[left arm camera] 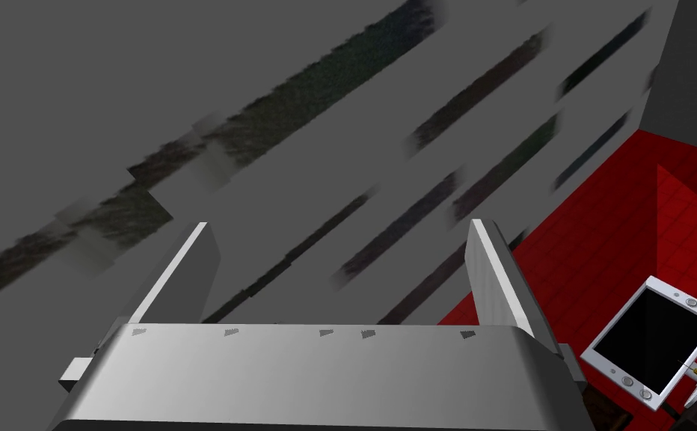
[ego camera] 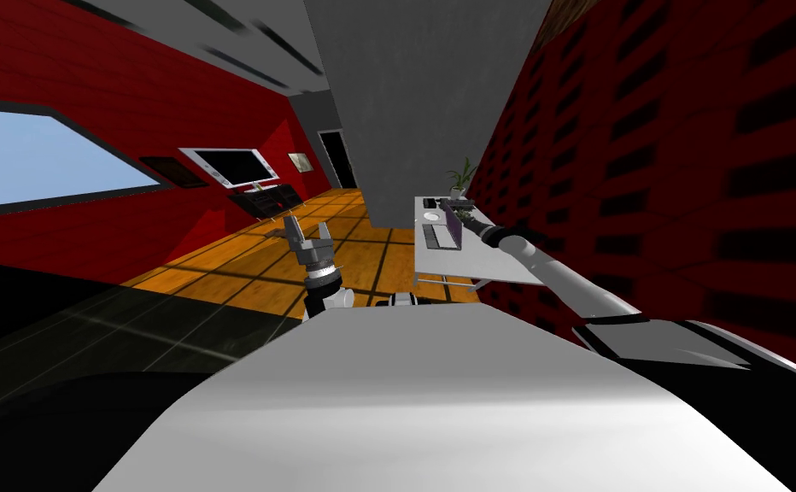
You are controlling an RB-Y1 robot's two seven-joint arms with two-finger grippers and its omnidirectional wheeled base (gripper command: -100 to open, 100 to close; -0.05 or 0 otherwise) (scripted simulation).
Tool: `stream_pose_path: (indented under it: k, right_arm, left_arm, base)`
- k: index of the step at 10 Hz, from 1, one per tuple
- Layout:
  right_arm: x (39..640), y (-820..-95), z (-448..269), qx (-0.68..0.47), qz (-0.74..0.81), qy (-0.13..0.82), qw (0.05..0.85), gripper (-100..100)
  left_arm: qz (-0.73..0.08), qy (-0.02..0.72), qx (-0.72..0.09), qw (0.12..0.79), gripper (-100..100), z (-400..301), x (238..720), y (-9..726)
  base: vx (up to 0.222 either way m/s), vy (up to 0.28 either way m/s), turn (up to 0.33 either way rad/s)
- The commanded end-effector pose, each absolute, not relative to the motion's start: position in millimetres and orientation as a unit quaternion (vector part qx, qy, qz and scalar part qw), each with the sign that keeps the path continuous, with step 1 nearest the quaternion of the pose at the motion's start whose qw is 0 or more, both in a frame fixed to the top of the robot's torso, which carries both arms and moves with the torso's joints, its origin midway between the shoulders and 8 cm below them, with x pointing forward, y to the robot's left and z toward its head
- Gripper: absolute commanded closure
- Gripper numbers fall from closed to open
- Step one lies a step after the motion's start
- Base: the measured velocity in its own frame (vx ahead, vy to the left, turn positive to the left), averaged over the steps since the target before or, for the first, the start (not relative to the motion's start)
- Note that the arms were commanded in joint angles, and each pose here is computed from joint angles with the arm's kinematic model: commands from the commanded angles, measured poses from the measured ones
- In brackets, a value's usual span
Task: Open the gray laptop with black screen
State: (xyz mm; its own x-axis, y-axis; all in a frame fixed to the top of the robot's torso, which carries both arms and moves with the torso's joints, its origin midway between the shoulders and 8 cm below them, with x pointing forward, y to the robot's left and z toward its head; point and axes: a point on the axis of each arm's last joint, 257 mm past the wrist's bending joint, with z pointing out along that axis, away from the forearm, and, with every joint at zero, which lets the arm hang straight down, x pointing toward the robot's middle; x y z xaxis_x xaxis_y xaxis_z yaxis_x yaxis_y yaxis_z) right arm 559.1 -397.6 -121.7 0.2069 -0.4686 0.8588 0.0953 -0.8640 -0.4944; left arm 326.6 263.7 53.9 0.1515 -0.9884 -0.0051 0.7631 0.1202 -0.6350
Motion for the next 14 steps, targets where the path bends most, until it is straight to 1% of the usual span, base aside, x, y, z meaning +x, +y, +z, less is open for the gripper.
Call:
stream_pose_path:
  k: [1,2,3,5,6,10,11,12,14]
  right_arm:
    - [558,-409,-135,-0.757,-0.615,0.106,0.193,100]
    - [558,-415,-140,-0.763,-0.615,0.095,0.175,100]
    - [558,-415,-140,-0.763,-0.615,0.095,0.175,100]
    - [557,-426,-150,-0.773,-0.613,0.074,0.141,100]
    - [557,-426,-150,-0.773,-0.613,0.074,0.141,100]
    - [555,-449,-171,-0.793,-0.605,0.031,0.073,100]
    - [555,-449,-171,-0.793,-0.605,0.031,0.073,100]
    - [556,-450,-158,-0.791,-0.606,0.029,0.077,-100]
    - [557,-452,-141,-0.791,-0.606,0.025,0.080,-100]
  left_arm:
    - [-0.613,0.221,-0.254,0.715,0,54,327,264]
    - [-0.613,0.221,-0.254,0.715,0,54,327,264]
    - [-0.612,0.222,-0.254,0.715,0,54,327,264]
    - [-0.612,0.222,-0.254,0.715,0,54,327,264]
    - [-0.612,0.222,-0.254,0.715,0,54,327,264]
    - [-0.613,0.222,-0.254,0.715,0,54,327,264]
    - [-0.613,0.221,-0.254,0.715,0,54,327,264]
    - [-0.612,0.222,-0.254,0.715,0,54,327,264]
    - [-0.612,0.222,-0.254,0.715,0,54,327,264]
  base:
    - [-0.014,0.103,0.000]
    - [-0.001,0.083,0.029]
    - [0.011,0.058,0.018]
    - [0.007,0.068,0.024]
    - [0.008,0.067,0.004]
    - [-0.002,0.101,0.029]
    - [0.000,0.079,0.015]
    - [0.016,0.046,-0.049]
    - [0.025,0.028,-0.061]
